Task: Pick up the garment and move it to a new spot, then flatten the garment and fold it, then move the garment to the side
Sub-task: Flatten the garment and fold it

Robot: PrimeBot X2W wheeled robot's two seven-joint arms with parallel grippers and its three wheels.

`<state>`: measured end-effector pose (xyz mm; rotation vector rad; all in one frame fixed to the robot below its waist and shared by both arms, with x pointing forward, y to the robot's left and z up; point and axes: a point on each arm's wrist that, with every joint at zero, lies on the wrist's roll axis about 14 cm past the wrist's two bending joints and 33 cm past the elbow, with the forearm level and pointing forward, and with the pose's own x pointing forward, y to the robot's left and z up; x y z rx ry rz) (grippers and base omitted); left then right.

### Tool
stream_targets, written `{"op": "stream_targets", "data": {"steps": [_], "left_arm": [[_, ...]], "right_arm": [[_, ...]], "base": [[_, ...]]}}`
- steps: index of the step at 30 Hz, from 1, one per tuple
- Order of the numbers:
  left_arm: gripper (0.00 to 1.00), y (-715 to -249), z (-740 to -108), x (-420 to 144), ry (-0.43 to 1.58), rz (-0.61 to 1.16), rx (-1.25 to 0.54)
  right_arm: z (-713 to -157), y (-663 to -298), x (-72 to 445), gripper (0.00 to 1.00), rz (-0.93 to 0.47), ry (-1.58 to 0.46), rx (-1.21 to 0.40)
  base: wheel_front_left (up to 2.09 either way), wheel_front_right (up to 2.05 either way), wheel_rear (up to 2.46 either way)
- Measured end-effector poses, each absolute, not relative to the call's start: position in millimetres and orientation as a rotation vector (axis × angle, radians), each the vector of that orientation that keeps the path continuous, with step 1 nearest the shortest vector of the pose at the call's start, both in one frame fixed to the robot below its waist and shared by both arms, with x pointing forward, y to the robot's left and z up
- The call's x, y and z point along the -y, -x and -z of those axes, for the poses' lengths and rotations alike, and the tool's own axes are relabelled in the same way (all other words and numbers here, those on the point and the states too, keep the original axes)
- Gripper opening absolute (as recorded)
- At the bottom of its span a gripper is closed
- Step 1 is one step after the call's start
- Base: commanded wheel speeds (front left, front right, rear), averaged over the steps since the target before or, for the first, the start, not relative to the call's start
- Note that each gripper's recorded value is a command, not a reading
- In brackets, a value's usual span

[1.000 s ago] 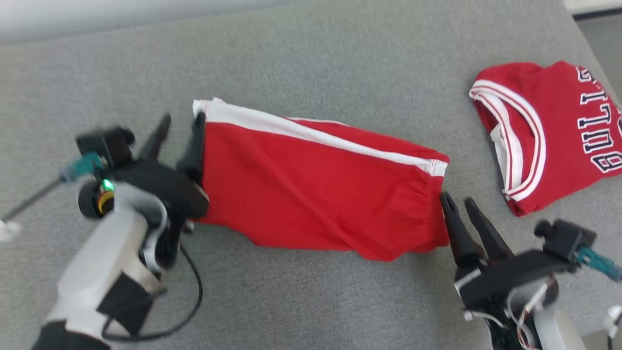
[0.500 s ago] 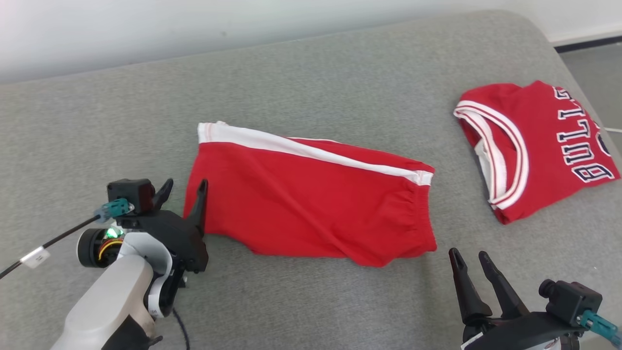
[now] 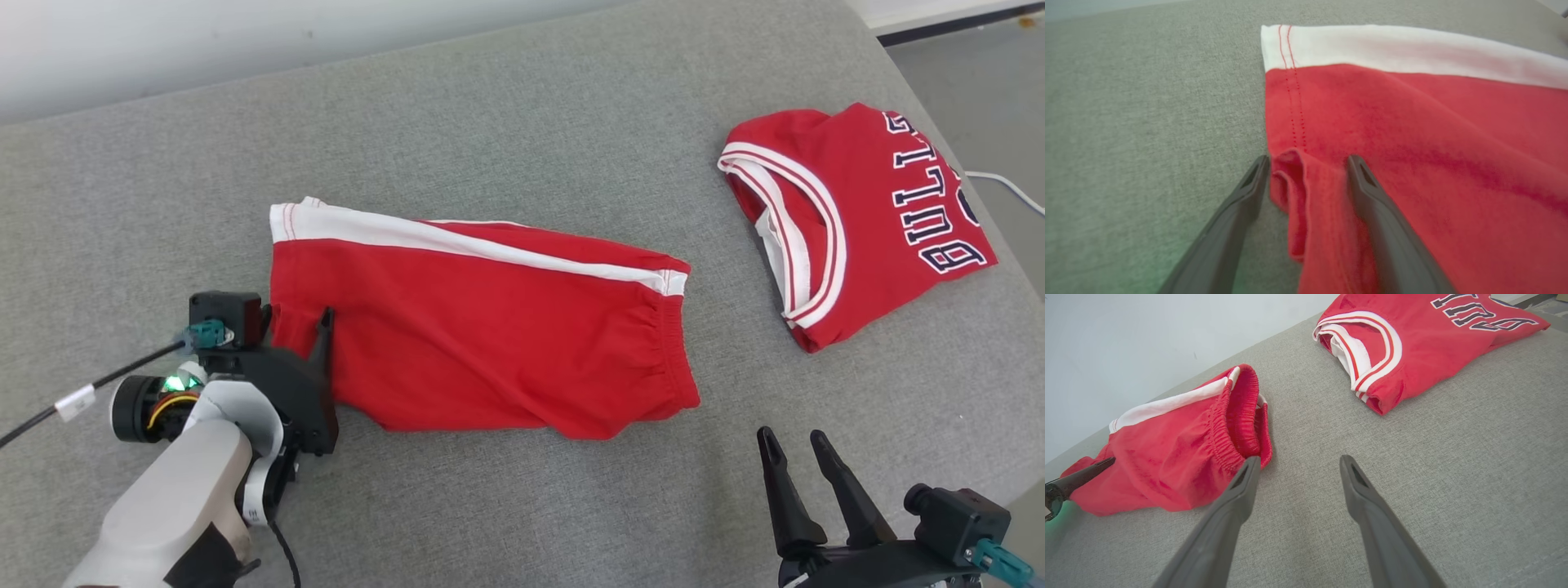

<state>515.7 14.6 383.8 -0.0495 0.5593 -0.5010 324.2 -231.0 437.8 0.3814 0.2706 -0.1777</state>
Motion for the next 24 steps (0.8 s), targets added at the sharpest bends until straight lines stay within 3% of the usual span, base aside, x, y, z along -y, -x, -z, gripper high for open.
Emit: {"op": "stream_targets", "data": {"steps": [4,5,6,7,8,15,24], "left_arm": [[1.00,-512,-377,-9,0.039,0.520,-0.616],[0.95,-510,-376,-7,0.049,0.531,-0.632],[0.49,-509,-375,-5,0.055,0.539,-0.643],[0.33,-508,-376,-4,0.057,0.546,-0.645],[0.00,-508,-376,-3,0.058,0.554,-0.646],[0.00,-503,-380,2,0.073,0.573,-0.619],[0.00,-489,-384,-25,0.174,0.438,-0.563]], "right_arm": [[-437,-325,232,1.00,0.183,-0.380,-0.269],[-438,-325,233,1.00,0.184,-0.380,-0.264],[-438,-325,233,1.00,0.184,-0.379,-0.263],[-438,-326,233,1.00,0.184,-0.379,-0.262],[-438,-326,233,1.00,0.184,-0.379,-0.263],[-439,-330,231,1.00,0.175,-0.375,-0.255],[-444,-337,223,1.00,0.135,-0.361,-0.249]], "base": [[0.00,0.00,0.00],[0.00,0.00,0.00],[0.00,0.00,0.00],[0.00,0.00,0.00],[0.00,0.00,0.00],[0.00,0.00,0.00],[0.00,0.00,0.00]]}}
